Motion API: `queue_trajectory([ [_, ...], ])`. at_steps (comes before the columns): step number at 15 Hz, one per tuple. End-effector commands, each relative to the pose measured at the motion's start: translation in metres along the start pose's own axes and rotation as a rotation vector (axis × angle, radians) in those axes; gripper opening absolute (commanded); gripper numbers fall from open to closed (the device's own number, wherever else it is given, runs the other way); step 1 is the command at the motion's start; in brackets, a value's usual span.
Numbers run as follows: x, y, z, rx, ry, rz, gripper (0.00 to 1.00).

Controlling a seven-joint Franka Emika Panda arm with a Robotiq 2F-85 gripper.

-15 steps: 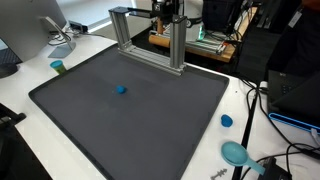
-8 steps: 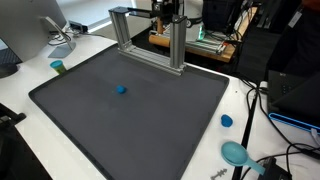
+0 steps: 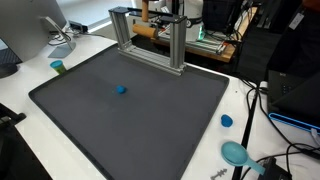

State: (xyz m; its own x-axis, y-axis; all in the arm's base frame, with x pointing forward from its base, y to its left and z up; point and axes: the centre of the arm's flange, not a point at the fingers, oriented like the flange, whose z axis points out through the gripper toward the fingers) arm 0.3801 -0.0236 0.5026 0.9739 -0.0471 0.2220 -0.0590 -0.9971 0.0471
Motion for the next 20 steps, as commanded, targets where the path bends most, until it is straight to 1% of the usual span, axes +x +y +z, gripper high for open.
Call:
queue_trajectory([
  [1,0.076,0.028,-0.031,-0.036,0.027,0.042,0.22],
  [4,0.129,0.052,-0.038,-0.028,0.007,0.082,0.22],
  [5,0.146,0.059,-0.034,-0.005,-0.014,0.089,0.22],
  [6,0.162,0.064,-0.028,0.014,-0.038,0.099,0.22],
  [8,0.191,0.073,-0.001,0.046,-0.128,0.135,0.22],
  [9,0.132,0.062,-0.002,0.006,-0.059,0.114,0.47],
  [11,0.153,0.067,0.02,0.015,-0.111,0.128,0.47],
  [14,0.165,0.067,0.031,0.014,-0.128,0.127,0.47],
  [15,0.17,0.061,0.036,0.038,-0.092,0.106,0.22],
  [18,0.192,0.052,0.065,0.072,-0.005,0.08,0.22],
  [20,0.203,0.044,0.089,0.084,-0.004,0.08,0.22],
])
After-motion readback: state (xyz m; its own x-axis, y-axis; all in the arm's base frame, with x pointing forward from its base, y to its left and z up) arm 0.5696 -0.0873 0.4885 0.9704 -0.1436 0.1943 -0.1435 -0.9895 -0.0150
